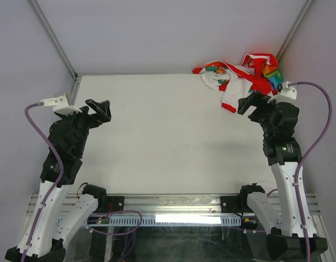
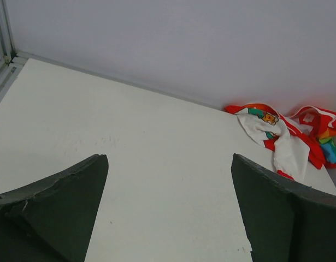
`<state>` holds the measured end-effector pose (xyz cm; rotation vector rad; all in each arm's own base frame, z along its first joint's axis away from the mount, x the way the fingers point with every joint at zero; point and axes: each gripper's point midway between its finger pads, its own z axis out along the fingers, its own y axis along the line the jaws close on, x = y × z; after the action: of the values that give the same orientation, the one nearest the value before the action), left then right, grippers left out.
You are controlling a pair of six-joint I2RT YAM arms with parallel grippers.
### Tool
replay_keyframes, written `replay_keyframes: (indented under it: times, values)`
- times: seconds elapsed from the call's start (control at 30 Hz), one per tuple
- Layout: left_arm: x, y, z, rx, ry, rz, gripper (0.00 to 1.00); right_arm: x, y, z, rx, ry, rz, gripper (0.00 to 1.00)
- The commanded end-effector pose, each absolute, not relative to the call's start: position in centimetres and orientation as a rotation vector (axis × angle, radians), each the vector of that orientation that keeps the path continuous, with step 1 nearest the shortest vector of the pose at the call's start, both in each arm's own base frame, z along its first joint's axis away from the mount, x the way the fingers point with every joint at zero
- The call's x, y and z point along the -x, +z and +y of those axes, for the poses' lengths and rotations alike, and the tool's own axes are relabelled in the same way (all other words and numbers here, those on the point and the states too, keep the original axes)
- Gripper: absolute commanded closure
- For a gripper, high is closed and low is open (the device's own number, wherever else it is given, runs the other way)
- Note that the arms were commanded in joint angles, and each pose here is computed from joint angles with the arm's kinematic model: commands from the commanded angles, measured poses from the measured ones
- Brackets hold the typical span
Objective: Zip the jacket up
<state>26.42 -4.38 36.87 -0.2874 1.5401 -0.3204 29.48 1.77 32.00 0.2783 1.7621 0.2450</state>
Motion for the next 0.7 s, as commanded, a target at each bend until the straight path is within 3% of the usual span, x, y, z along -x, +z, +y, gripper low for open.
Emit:
replay_keyframes:
  times: [0.0, 0.33, 0.67]
  values:
    - [-27.9, 35.7, -5.8, 0.284, -0.391, 1.563, 0.01, -32.7, 29.1, 2.3, -0.327, 0.298, 1.782, 0.00]
    - [-30.6, 29.6, -9.8, 0.234, -0.536, 1.767, 0.01, -44.8, 17.0, -0.5, -0.513, 0.141, 1.974, 0.01]
    - [-30.9, 28.3, -10.8, 0.216, -0.577, 1.817, 0.01, -54.1, 8.1, -3.9, -0.622, -0.101, 2.112, 0.00]
